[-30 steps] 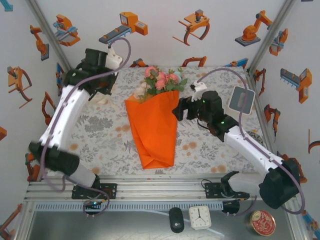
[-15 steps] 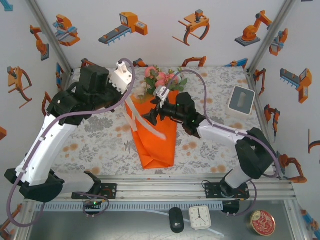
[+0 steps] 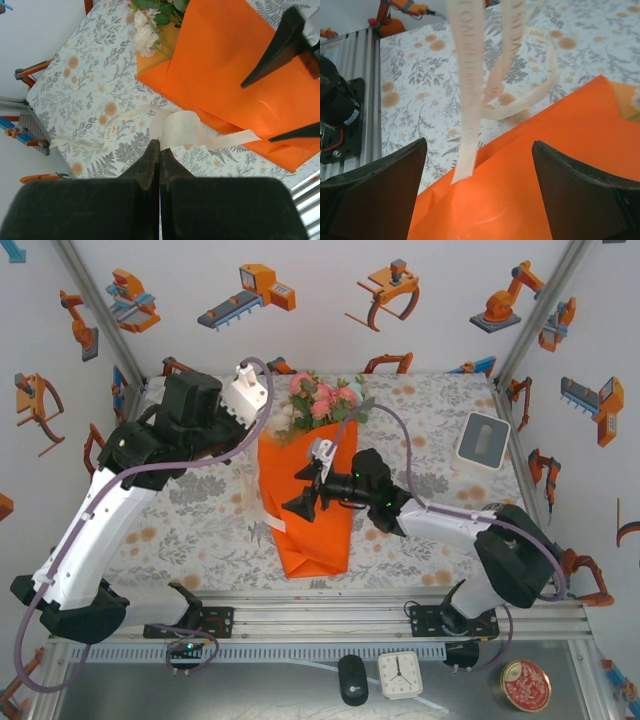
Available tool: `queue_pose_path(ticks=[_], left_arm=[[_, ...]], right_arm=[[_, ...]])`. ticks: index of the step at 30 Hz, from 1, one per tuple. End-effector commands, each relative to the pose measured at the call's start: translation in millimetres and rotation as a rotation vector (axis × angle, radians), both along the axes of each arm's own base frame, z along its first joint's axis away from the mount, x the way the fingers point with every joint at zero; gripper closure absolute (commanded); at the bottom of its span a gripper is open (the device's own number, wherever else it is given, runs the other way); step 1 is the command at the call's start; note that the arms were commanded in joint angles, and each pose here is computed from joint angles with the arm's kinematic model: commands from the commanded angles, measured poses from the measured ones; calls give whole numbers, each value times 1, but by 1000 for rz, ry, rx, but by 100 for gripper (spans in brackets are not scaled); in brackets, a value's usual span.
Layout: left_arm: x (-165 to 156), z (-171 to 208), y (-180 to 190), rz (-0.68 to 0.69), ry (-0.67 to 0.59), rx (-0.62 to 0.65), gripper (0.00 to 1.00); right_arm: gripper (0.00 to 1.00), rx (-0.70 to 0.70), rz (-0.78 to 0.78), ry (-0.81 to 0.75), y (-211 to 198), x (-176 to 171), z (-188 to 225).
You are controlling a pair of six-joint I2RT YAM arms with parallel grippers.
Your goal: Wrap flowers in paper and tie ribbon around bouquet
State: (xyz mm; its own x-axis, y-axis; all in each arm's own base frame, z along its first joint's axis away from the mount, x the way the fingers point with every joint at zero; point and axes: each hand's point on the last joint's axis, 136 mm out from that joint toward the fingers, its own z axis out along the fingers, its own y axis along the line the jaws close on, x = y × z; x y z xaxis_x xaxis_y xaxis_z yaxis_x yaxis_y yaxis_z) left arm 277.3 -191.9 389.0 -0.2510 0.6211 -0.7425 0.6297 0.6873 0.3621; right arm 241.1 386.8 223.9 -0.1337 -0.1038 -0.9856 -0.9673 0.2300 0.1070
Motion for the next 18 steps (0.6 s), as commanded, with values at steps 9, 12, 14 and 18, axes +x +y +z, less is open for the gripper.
queue_pose_path(ticks=[9, 12, 14, 18], left_arm=[[-1, 5, 1, 3, -37, -27, 100], [1, 2, 4, 17, -37, -8, 100], [2, 2, 7, 31, -47, 2, 100], [5, 1, 11, 50, -59, 9, 100]], right_arm=[[43, -97, -150, 33, 69, 26, -70], [94, -92, -201, 9, 61, 32, -62], [100, -84, -207, -24, 54, 29, -51], [100, -48, -231, -63, 27, 17, -23]])
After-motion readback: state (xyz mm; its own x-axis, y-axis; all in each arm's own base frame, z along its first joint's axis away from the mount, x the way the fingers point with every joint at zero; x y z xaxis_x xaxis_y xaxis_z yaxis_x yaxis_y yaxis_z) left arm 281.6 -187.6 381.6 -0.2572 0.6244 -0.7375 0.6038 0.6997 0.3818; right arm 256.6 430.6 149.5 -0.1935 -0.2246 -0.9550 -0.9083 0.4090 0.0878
